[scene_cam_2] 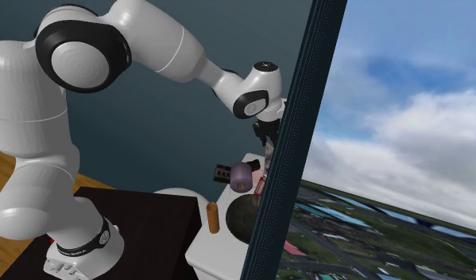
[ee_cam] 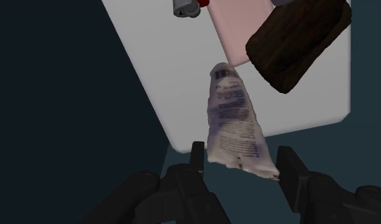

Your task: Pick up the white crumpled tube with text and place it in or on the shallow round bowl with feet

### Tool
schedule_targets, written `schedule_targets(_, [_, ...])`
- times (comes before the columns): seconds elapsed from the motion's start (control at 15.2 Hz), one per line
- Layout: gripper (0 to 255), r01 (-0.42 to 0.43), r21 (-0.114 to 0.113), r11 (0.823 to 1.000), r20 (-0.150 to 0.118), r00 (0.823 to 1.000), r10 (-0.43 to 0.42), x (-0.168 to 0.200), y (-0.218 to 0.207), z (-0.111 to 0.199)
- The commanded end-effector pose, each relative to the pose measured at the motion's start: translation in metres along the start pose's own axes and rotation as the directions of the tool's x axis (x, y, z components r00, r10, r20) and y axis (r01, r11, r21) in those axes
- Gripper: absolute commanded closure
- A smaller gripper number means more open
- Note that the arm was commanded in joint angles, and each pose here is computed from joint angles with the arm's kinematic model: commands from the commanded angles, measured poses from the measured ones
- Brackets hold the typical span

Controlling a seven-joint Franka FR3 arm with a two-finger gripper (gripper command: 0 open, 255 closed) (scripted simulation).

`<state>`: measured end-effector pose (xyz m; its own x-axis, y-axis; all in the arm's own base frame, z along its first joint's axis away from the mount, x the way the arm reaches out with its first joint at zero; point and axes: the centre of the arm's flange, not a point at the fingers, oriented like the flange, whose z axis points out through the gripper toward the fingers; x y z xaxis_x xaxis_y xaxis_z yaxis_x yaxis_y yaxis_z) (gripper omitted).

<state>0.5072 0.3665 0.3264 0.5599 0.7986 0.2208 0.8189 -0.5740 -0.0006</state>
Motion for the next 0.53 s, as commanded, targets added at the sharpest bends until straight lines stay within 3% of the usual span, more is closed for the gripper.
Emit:
schedule_targets(0.0, [255, 0.0, 0.0, 1.0, 0.0, 1.0, 0.0, 0.0, 0.0, 0.0])
schedule_targets(0.46, [255, 0.0, 0.0, 1.0, 0.0, 1.0, 0.0, 0.007, 0.0, -0.031])
